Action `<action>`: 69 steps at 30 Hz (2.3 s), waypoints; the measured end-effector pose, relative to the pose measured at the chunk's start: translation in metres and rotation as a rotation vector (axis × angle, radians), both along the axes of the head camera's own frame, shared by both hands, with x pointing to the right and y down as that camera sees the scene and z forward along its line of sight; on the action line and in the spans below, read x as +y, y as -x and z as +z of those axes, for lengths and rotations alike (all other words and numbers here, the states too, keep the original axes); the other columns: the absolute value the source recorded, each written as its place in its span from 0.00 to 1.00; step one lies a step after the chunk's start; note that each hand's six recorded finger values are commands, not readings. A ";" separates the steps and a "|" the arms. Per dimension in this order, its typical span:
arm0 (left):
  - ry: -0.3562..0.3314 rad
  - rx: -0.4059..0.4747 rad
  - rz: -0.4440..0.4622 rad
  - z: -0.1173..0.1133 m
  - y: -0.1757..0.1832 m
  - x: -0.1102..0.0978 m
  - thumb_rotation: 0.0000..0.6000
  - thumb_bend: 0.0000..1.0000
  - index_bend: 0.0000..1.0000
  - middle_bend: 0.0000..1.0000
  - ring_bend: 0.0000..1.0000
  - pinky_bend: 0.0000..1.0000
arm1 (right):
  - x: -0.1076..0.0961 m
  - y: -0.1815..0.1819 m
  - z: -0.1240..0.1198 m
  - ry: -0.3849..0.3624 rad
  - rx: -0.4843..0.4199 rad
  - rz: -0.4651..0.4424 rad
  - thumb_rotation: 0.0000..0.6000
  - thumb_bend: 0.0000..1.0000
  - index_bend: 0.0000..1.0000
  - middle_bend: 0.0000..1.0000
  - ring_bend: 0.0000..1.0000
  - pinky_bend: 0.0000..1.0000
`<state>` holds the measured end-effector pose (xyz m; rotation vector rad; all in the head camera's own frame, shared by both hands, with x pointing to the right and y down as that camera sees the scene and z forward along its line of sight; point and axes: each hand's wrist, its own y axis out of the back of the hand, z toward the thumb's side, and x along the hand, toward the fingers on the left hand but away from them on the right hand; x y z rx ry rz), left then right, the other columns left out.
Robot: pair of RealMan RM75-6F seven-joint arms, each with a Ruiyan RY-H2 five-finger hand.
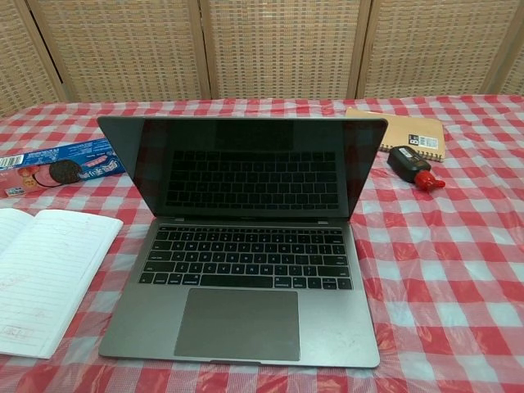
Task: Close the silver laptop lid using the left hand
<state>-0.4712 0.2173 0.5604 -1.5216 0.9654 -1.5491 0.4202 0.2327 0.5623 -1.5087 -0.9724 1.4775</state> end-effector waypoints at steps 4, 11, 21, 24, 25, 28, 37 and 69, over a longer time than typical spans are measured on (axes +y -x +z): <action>-0.003 0.001 0.003 -0.001 -0.001 0.000 1.00 0.09 0.00 0.00 0.00 0.00 | 0.000 0.000 0.000 -0.001 0.000 0.000 1.00 0.62 0.00 0.00 0.00 0.00; 0.000 0.011 0.017 -0.002 -0.004 0.001 1.00 0.09 0.00 0.00 0.00 0.00 | 0.000 -0.002 0.000 0.001 -0.005 0.007 1.00 0.62 0.00 0.00 0.00 0.00; 0.001 0.102 0.117 -0.001 -0.028 -0.004 1.00 0.12 0.00 0.00 0.00 0.00 | -0.002 -0.003 0.001 0.005 -0.011 0.017 1.00 0.63 0.00 0.00 0.00 0.00; 0.003 0.147 0.184 -0.003 -0.044 -0.010 1.00 0.21 0.00 0.00 0.00 0.00 | -0.003 -0.003 0.001 0.003 -0.013 0.017 1.00 0.63 0.00 0.00 0.00 0.00; 0.006 0.161 0.201 -0.005 -0.048 -0.012 1.00 0.25 0.00 0.00 0.00 0.00 | -0.003 -0.003 0.001 0.004 -0.013 0.017 1.00 0.63 0.00 0.00 0.00 0.00; 0.019 0.207 0.254 -0.009 -0.064 -0.021 1.00 0.49 0.00 0.00 0.00 0.00 | -0.003 -0.004 0.001 0.008 -0.012 0.020 1.00 0.63 0.00 0.00 0.00 0.00; 0.074 0.267 0.400 -0.015 -0.111 -0.045 1.00 0.95 0.00 0.00 0.00 0.00 | -0.003 -0.006 0.002 0.019 -0.014 0.033 1.00 0.63 0.00 0.00 0.00 0.00; 0.210 0.323 0.507 -0.004 -0.233 -0.105 1.00 1.00 0.04 0.00 0.00 0.10 | -0.003 -0.008 0.006 0.048 -0.027 0.039 1.00 0.64 0.00 0.00 0.00 0.00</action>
